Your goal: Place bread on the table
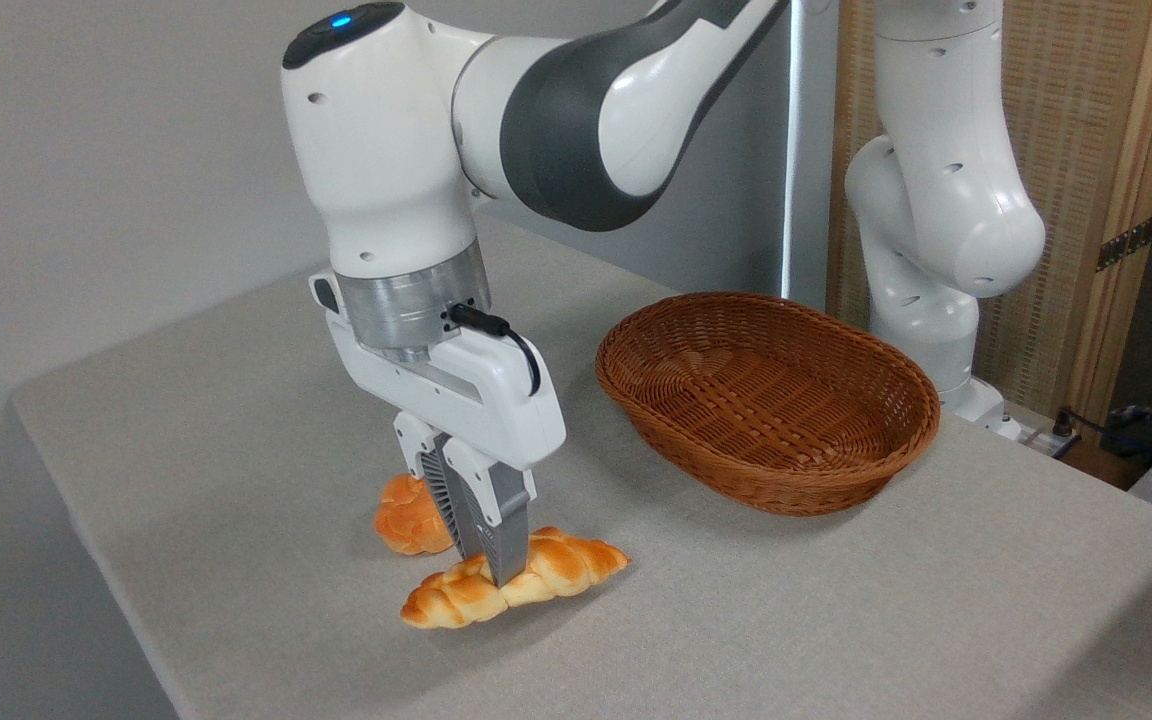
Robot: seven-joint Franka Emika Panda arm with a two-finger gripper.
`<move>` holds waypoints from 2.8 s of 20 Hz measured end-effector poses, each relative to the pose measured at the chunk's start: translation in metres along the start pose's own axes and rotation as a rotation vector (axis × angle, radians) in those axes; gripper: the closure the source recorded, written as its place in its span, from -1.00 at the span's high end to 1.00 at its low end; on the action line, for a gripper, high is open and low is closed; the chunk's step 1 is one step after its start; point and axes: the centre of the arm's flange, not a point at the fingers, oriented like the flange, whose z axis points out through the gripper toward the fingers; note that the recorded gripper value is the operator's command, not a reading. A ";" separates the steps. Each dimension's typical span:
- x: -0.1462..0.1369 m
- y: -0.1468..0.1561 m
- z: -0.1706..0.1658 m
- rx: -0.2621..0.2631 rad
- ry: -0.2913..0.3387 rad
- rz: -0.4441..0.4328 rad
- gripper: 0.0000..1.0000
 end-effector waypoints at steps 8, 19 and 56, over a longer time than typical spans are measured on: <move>0.015 0.017 -0.001 0.004 -0.001 0.035 1.00; 0.002 0.006 -0.026 0.018 0.046 0.008 1.00; 0.007 0.072 -0.155 -0.074 0.047 0.046 1.00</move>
